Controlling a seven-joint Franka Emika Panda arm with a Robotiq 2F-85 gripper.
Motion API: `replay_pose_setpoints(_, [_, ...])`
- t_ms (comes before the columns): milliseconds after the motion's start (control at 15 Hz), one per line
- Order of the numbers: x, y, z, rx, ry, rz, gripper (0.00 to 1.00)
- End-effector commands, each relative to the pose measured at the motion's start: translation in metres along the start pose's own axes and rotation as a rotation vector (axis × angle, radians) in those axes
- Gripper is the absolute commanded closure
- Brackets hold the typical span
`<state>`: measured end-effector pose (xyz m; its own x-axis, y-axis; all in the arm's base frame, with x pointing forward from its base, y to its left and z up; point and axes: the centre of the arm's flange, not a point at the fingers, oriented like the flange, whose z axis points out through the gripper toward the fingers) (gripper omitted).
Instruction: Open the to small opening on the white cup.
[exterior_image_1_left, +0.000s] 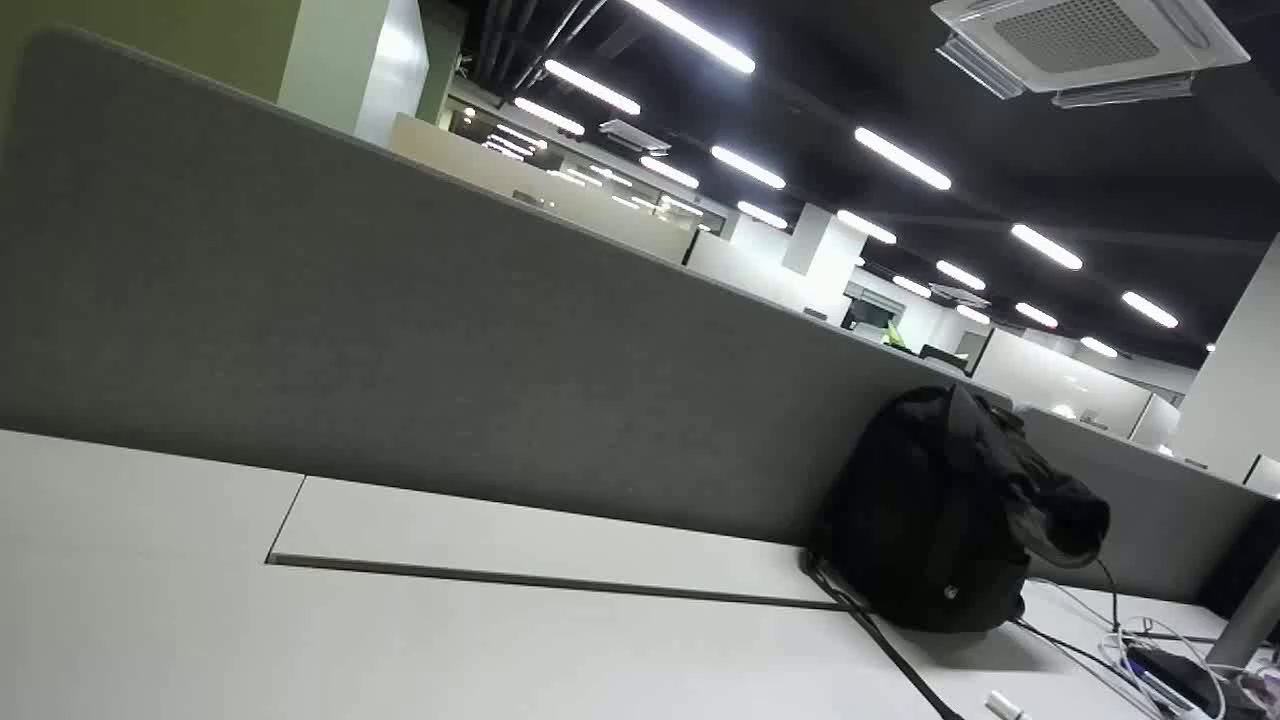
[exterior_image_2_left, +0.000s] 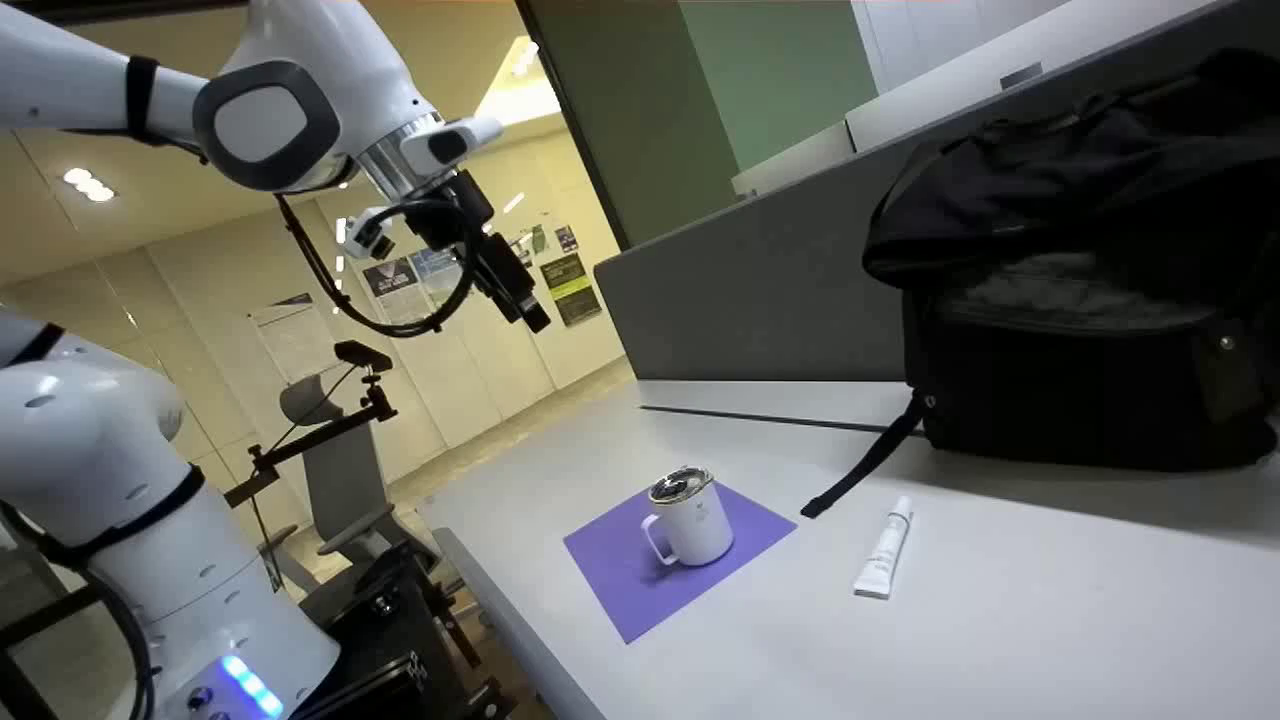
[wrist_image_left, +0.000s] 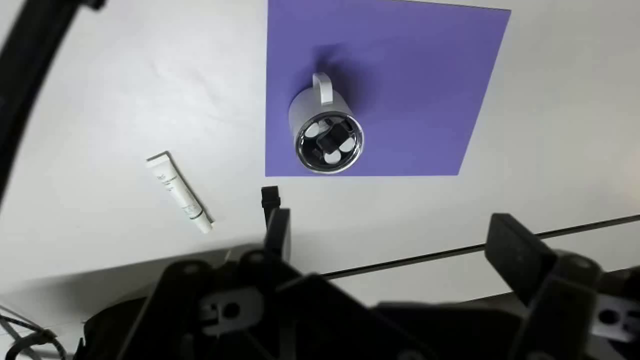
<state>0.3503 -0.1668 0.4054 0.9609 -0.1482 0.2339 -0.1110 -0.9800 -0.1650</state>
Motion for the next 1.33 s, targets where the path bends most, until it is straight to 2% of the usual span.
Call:
replay_pose_setpoints(0, [0.000, 0.000, 0.000, 0.000, 0.000, 0.000, 0.00])
replay_pose_setpoints(667, [0.007, 0.002, 0.004, -0.011, -0.008, -0.005, 0.00])
replay_pose_setpoints(733, [0.015, 0.003, 0.010, -0.019, -0.020, -0.030, 0.00])
replay_pose_setpoints(1133, [0.061, -0.002, 0.075, 0.077, -0.168, -0.211, 0.00])
replay_pose_setpoints(1267, [0.071, -0.006, 0.100, 0.047, -0.204, -0.277, 0.00])
